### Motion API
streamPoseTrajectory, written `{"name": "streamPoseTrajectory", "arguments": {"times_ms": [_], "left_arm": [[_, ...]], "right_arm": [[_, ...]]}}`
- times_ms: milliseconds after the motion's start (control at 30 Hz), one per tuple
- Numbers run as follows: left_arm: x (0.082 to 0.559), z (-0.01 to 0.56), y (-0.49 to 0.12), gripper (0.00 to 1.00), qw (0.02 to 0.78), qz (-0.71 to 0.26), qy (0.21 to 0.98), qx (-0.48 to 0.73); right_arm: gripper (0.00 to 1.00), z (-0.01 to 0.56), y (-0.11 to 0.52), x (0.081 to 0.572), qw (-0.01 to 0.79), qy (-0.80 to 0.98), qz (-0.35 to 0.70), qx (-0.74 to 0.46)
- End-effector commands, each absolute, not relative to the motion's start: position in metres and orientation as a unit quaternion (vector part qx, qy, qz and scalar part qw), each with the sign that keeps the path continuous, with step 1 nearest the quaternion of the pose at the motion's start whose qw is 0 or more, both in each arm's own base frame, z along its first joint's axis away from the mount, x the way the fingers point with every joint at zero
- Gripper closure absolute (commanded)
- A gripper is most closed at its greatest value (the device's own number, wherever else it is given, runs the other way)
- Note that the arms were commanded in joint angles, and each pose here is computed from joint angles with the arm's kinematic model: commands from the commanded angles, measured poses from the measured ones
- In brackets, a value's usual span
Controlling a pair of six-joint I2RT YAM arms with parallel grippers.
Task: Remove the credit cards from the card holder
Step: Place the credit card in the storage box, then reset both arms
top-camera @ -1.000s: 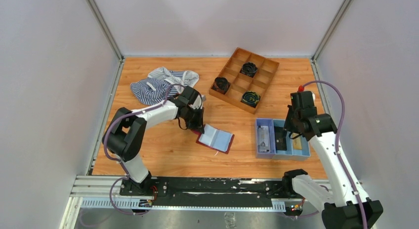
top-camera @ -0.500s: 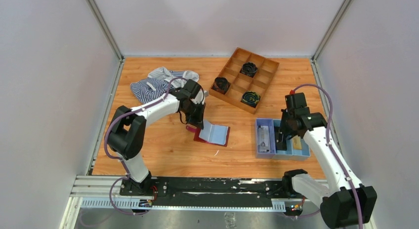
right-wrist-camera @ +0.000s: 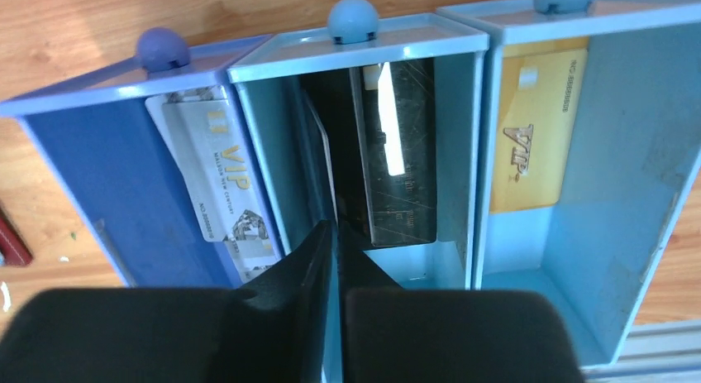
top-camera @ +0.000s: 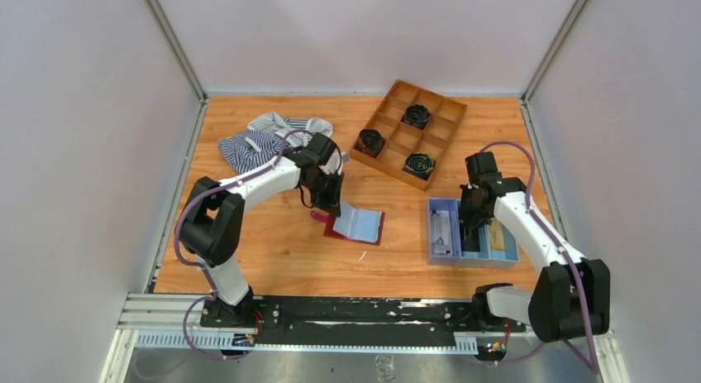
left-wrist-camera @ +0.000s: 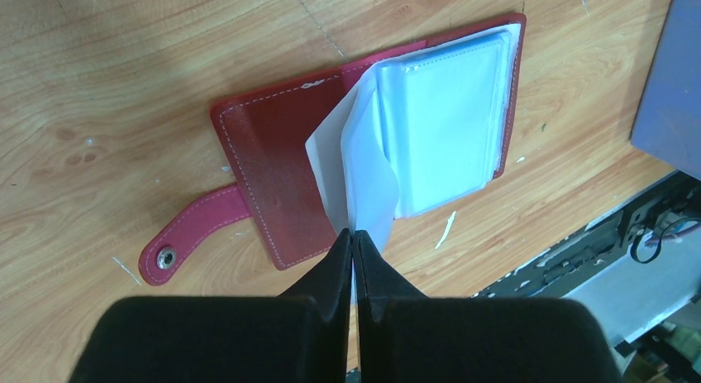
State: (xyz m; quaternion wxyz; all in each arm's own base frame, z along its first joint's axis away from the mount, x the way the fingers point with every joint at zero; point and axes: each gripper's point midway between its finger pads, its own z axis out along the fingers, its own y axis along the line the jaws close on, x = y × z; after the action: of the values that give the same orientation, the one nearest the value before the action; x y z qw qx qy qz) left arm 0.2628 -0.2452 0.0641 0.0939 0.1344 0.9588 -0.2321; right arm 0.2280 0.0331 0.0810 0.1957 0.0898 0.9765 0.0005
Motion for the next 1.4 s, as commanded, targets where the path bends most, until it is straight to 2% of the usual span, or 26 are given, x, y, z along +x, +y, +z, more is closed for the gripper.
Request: {"name": "streamPoseTrajectory", "arguments": {"times_ms": [0, 133, 267, 533, 767, 933, 1067, 1200, 1233, 1267, 1300, 1333, 1367], "left_arm": [[0.261, 0.073, -0.247, 0.99, 0.093, -0.239, 0.957, 0.133], [0.262, 0.076, -0.248, 0.98, 0.096, -0.242, 0.956, 0.132], [0.262, 0.076, -0.248, 0.97, 0.096, -0.243, 0.956, 0.132], [0.261, 0.077, -0.249, 0.96, 0.096, -0.245, 0.955, 0.134], [0.259, 0.08, -0.253, 0.94, 0.097, -0.249, 0.954, 0.138], [0.258, 0.09, -0.257, 0.89, 0.108, -0.258, 0.949, 0.145], [0.256, 0.099, -0.258, 0.77, 0.116, -0.266, 0.945, 0.149], [0.258, 0.113, -0.255, 0.72, 0.141, -0.266, 0.942, 0.148], [0.259, 0.118, -0.254, 0.72, 0.149, -0.266, 0.941, 0.147], [0.261, 0.122, -0.254, 0.71, 0.157, -0.266, 0.94, 0.146], [0.263, 0.128, -0.253, 0.71, 0.166, -0.266, 0.939, 0.144], [0.265, 0.133, -0.253, 0.71, 0.172, -0.267, 0.937, 0.141], [0.267, 0.139, -0.252, 0.71, 0.18, -0.269, 0.936, 0.138]], "right_arm": [[0.84, 0.078, 0.013, 0.222, 0.177, 0.976, -0.046, 0.12], [0.64, 0.089, 0.008, 0.222, 0.2, 0.97, -0.055, 0.127], [0.57, 0.105, 0.0, 0.222, 0.234, 0.959, -0.068, 0.142], [0.57, 0.144, -0.004, 0.225, 0.307, 0.938, -0.06, 0.152], [0.59, 0.161, 0.022, 0.232, 0.337, 0.934, 0.017, 0.119], [0.5, 0.184, 0.054, 0.239, 0.38, 0.916, 0.108, 0.068], [0.42, 0.211, 0.069, 0.244, 0.421, 0.893, 0.151, 0.04], [0.35, 0.231, 0.082, 0.249, 0.441, 0.878, 0.184, 0.019], [0.31, 0.235, 0.083, 0.25, 0.443, 0.876, 0.188, 0.018], [0.22, 0.24, 0.084, 0.252, 0.446, 0.875, 0.189, 0.016], [0.2, 0.243, 0.085, 0.254, 0.448, 0.874, 0.19, 0.014], [0.06, 0.248, 0.085, 0.256, 0.451, 0.872, 0.19, 0.014], [0.01, 0.253, 0.085, 0.258, 0.453, 0.871, 0.189, 0.014]]}}
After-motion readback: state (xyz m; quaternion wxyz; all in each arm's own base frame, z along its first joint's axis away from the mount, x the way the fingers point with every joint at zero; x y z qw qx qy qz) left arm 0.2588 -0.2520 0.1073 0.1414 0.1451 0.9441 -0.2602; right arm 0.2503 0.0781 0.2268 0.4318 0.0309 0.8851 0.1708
